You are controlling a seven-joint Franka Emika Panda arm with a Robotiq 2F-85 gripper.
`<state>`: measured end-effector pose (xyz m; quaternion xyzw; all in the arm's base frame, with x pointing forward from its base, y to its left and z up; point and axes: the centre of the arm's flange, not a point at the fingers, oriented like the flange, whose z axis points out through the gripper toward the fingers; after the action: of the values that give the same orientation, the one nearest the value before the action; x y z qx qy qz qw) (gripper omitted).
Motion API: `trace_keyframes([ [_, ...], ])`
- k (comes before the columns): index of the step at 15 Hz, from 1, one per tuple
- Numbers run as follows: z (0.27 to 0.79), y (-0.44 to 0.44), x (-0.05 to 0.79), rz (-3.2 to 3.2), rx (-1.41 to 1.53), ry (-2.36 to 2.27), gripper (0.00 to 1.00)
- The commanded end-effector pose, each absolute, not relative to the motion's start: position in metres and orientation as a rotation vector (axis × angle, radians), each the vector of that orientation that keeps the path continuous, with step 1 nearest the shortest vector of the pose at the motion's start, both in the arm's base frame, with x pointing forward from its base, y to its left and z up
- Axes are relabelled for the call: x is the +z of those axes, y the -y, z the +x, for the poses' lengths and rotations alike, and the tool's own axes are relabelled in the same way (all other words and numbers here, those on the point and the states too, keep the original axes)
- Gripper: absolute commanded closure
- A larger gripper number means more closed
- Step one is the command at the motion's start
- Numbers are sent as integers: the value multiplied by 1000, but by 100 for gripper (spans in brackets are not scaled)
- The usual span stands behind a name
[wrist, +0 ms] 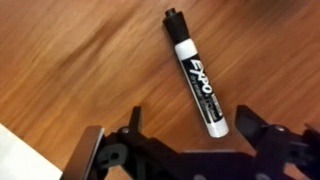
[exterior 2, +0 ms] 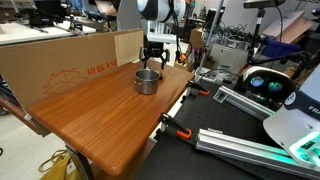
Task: Place the black marker inside the pot
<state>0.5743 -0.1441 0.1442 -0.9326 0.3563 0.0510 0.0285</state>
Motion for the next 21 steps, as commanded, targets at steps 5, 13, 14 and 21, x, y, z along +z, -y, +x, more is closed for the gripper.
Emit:
trace_keyframes([
  [5,589,133,141,-2925,216,-1095,51],
  [13,594,135,157,-2900,161,-1078,96],
  [14,594,134,164,-2888,144,-1066,95],
  [21,583,126,263,-2842,-157,-923,95],
])
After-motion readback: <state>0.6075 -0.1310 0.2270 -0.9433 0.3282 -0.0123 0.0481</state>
